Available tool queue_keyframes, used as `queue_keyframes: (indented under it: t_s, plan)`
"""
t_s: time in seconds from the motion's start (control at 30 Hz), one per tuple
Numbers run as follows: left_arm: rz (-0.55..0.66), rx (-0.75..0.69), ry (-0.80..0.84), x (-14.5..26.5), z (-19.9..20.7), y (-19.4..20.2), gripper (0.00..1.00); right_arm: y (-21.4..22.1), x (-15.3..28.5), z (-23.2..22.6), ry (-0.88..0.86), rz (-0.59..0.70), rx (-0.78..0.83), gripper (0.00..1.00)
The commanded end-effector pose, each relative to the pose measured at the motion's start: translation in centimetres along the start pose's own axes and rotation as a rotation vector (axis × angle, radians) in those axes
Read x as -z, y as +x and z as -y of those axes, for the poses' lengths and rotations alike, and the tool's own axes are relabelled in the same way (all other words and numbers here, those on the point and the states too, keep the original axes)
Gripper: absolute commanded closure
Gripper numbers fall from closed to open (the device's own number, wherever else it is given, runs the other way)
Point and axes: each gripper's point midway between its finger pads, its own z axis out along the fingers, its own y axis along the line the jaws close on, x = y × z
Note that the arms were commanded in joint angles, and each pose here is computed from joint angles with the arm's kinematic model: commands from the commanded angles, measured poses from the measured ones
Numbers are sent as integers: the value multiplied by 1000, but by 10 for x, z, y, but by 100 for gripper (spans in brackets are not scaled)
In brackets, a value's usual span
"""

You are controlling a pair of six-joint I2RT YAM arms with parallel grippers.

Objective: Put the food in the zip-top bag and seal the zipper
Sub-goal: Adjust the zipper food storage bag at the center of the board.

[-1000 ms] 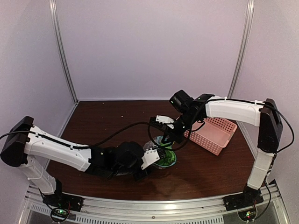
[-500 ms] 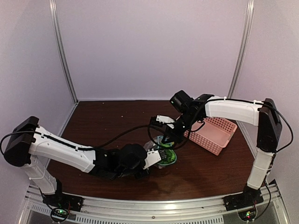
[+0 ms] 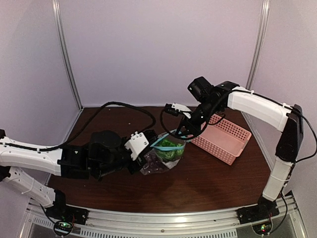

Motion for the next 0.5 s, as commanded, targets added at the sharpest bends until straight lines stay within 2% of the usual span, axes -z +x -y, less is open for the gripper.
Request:
queue_keyframes:
  t_s: [0.0,0.1,0.27,0.4,0.43,0.47]
  plan:
    - [-87,-28,32,-4,12,18,100,4,28,-2,34,-33,-40,100]
    - [-184,-33,5,-10,8,45,100,11,41,-3,64,-98,-19,100]
    - [-190,39,-15,8,-3,58,100,46,53,5,106,-228,7,100]
    - [-141,130,12,-1,-6,57,100,52,34,-22,-66,-231,14,100]
    - [-126,148,24,-5,-4,56,100,52,28,-33,-118,-229,33,95]
    - [-112,169,35,-9,-3,55,100,52,25,-42,-157,-221,56,85]
